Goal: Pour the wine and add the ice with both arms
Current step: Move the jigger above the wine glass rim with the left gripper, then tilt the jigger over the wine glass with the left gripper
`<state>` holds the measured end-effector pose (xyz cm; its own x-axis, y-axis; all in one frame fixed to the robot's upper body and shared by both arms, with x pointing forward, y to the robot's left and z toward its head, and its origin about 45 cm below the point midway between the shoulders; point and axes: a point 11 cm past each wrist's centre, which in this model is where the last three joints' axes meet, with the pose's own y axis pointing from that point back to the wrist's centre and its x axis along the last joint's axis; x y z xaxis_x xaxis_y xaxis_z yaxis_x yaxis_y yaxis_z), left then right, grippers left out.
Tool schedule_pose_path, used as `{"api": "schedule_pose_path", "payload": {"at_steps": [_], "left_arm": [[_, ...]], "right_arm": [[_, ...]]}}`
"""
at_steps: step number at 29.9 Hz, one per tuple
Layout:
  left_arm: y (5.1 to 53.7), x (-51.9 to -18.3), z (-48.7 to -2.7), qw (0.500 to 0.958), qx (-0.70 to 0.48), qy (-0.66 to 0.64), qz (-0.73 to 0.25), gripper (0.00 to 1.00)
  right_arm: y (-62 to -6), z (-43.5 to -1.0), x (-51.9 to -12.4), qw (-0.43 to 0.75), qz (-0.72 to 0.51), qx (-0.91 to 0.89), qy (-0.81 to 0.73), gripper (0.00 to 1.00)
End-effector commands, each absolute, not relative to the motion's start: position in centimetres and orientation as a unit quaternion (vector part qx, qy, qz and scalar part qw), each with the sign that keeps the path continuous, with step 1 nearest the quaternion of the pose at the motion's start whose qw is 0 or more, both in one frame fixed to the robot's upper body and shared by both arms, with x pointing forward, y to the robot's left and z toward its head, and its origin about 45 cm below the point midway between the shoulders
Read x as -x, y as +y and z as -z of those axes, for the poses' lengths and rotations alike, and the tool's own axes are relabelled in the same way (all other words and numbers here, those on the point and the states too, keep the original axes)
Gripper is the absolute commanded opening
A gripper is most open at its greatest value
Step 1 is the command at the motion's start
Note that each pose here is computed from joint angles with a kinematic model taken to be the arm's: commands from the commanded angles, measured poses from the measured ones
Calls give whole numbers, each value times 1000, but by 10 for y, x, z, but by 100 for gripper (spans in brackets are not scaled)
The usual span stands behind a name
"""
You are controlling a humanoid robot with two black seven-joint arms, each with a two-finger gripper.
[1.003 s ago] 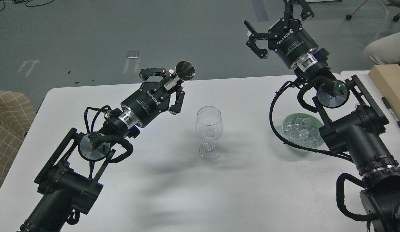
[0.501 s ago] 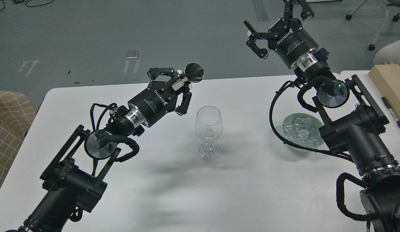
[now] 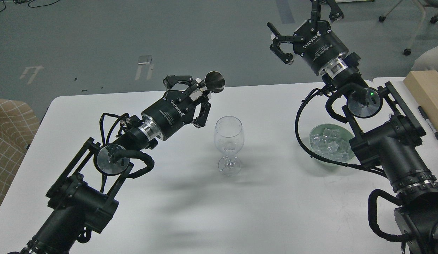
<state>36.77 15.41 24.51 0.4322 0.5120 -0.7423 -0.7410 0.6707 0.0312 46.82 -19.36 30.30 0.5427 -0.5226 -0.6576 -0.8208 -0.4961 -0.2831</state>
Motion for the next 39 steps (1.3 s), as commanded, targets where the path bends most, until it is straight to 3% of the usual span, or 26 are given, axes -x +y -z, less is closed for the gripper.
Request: {"api": "schedule_pose_path", "payload": {"at_steps": [1,39], "left_arm": [[154,-367,-245,833,151,377,-376,10],[153,-366,-243,854,115,320,-395,10]], "right_arm": [[-194,-303,-468,295,-253,827,406,100],[-193,-305,-469,295,-251,828,406,100]]}}
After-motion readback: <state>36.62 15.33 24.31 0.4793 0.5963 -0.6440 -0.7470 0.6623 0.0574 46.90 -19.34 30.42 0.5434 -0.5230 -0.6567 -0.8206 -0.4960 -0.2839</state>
